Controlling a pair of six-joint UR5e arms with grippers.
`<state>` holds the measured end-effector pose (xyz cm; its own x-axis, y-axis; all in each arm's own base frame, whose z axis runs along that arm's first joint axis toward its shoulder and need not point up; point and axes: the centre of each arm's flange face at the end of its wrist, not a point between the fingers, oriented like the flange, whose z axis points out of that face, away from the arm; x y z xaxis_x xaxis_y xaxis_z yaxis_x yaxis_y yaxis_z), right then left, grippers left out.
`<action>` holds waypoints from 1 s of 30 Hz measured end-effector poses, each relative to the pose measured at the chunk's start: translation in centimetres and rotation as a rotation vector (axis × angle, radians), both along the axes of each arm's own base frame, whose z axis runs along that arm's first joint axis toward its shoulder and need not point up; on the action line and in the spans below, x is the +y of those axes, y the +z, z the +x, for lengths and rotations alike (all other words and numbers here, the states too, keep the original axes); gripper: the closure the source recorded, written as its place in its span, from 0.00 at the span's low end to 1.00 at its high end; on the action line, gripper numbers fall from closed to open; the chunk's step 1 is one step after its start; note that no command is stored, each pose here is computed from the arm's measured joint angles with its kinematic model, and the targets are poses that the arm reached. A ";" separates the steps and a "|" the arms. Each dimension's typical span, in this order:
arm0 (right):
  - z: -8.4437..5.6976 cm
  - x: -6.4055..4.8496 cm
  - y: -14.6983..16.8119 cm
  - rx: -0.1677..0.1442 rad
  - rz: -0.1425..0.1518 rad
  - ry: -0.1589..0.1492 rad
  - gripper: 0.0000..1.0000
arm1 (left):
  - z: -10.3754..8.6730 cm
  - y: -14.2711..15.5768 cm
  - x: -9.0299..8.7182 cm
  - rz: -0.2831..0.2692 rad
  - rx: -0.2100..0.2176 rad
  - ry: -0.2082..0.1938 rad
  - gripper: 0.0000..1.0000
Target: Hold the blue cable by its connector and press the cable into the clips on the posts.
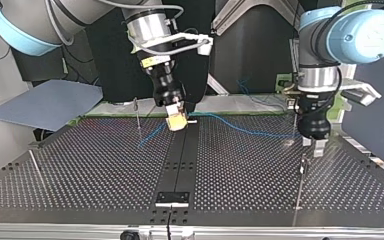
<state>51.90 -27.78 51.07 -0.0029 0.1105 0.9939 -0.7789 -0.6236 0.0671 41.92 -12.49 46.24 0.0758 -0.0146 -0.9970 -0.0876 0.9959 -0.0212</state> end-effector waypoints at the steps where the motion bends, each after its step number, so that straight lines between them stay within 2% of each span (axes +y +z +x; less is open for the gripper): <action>1: 0.0 0.0 0.0 0.000 0.000 0.000 1.00 | 0.0 0.0 0.0 0.003 -0.002 -0.003 0.00; 30: 0.0 0.0 -0.1 0.002 0.000 0.001 1.00 | 0.1 -0.1 -0.1 -0.003 -0.003 -0.007 0.00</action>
